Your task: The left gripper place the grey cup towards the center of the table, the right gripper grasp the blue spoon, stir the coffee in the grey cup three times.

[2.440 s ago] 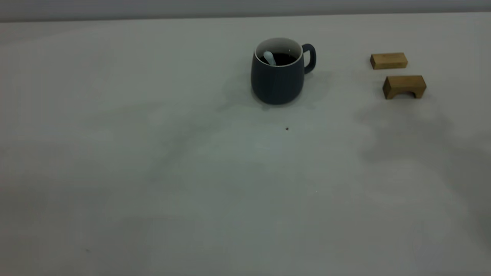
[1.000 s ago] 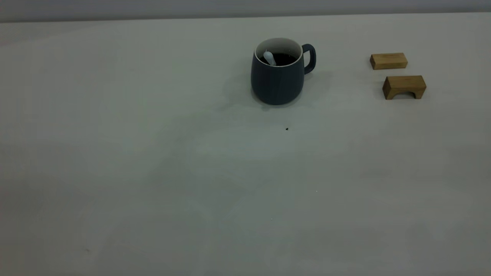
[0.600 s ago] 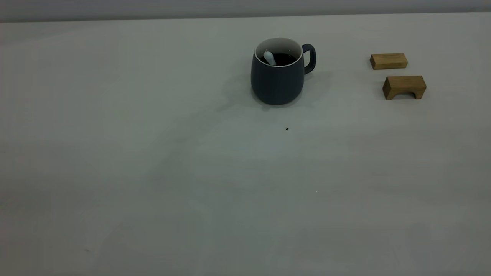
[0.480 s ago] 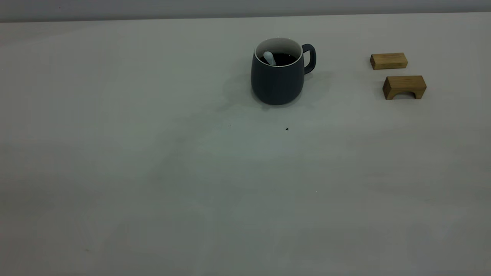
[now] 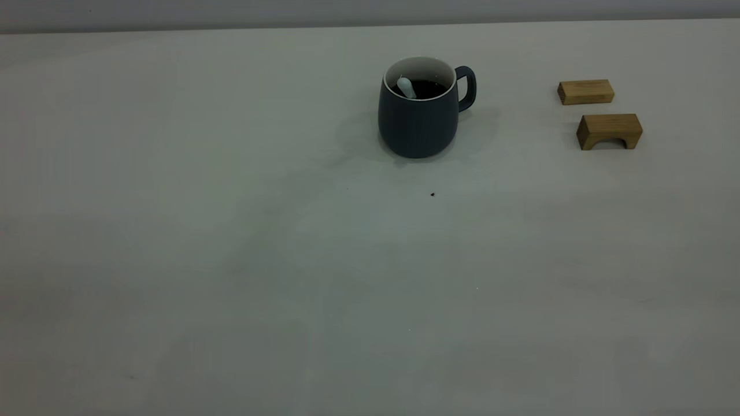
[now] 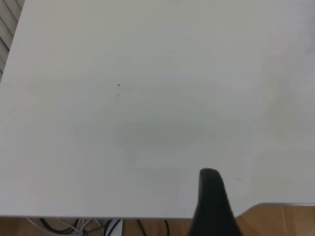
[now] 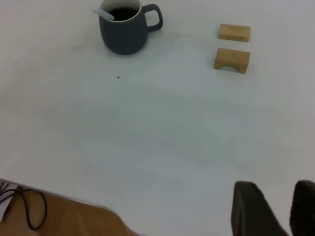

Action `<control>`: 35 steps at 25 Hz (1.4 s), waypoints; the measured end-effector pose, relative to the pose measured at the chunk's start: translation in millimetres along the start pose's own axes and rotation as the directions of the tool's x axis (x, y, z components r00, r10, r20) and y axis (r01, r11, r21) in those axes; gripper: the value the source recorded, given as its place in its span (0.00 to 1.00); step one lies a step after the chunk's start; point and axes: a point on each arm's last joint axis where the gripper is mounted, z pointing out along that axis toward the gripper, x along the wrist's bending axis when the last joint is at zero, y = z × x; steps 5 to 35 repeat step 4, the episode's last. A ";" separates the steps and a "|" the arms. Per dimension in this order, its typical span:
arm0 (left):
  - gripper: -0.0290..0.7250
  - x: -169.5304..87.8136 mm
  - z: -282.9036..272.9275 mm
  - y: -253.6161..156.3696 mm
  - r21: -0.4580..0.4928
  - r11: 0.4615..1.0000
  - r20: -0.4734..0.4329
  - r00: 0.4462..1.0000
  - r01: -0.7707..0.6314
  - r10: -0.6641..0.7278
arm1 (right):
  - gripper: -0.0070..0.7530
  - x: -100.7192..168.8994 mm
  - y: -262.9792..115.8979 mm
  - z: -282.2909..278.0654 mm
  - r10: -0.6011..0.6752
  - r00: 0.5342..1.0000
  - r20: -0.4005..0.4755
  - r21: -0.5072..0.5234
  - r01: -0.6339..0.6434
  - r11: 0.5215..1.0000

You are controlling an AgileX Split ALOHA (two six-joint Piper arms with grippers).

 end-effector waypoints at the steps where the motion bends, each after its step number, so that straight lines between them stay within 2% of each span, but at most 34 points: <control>1: 0.81 0.0 0.0 0.0 0.000 1.000 0.000 1.000 0.000 0.000 | 0.32 -0.6 -0.1 0.0 0.009 1.000 0.006 0.001 -0.009 1.000; 4: 0.81 0.0 0.0 0.0 0.000 1.000 0.000 1.000 0.000 0.000 | 0.32 -3.5 -0.5 0.0 0.046 0.998 0.039 0.003 -0.046 0.999; 35: 0.81 0.0 0.0 0.0 0.000 1.000 0.000 1.000 0.000 0.000 | 0.32 -3.5 -0.5 0.0 0.046 0.998 0.039 0.003 -0.046 0.999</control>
